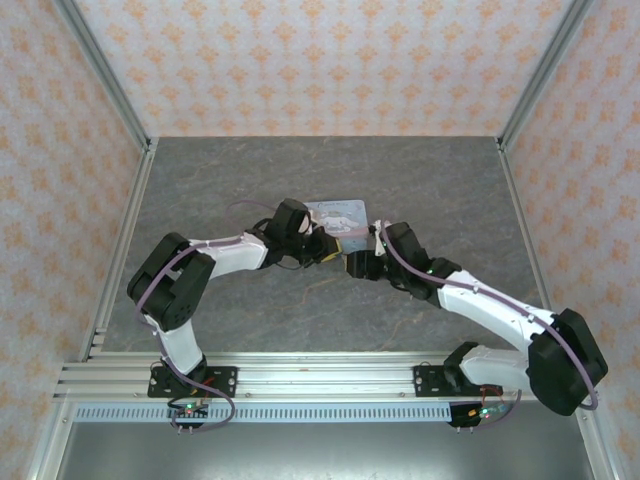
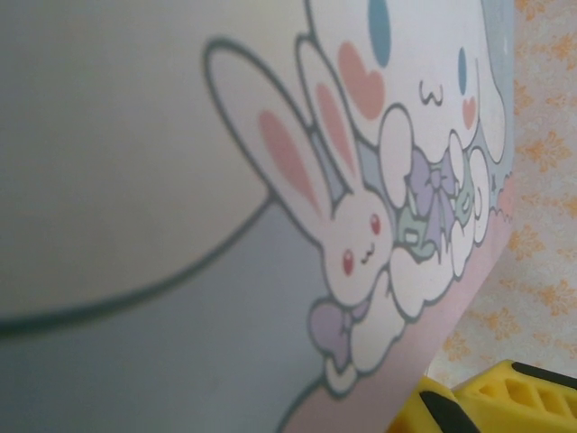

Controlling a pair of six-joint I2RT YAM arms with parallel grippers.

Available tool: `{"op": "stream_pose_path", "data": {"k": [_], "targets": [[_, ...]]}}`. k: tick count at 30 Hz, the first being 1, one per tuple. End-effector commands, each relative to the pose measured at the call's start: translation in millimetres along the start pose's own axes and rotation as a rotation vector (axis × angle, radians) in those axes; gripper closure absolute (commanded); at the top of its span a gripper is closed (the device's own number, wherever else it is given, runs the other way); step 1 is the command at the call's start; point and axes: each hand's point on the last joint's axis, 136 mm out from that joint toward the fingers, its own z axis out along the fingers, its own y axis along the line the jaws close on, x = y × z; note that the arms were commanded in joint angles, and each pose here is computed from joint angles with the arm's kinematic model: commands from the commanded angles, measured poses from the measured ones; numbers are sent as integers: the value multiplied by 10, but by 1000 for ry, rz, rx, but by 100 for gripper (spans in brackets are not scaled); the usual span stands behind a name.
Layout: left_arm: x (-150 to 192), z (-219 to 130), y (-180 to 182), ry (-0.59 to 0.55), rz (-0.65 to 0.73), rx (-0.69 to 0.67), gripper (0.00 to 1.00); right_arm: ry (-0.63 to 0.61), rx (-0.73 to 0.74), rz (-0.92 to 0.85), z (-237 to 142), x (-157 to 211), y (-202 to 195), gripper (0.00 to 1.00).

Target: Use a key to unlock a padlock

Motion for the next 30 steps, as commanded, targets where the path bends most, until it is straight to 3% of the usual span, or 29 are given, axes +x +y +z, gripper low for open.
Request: {"op": "stream_pose_path", "data": {"k": [1,9,30], "targets": [[62,18,-46,71,-17,12,100,-70,162,-120,-1,-87,-257,45],[55,37,-131,98,-24,25,100,-58,143,-255,197,2,-191,46],[53,52,-136,101,-37,32,100,-18,173,-323,583,-71,-144,48]]}}
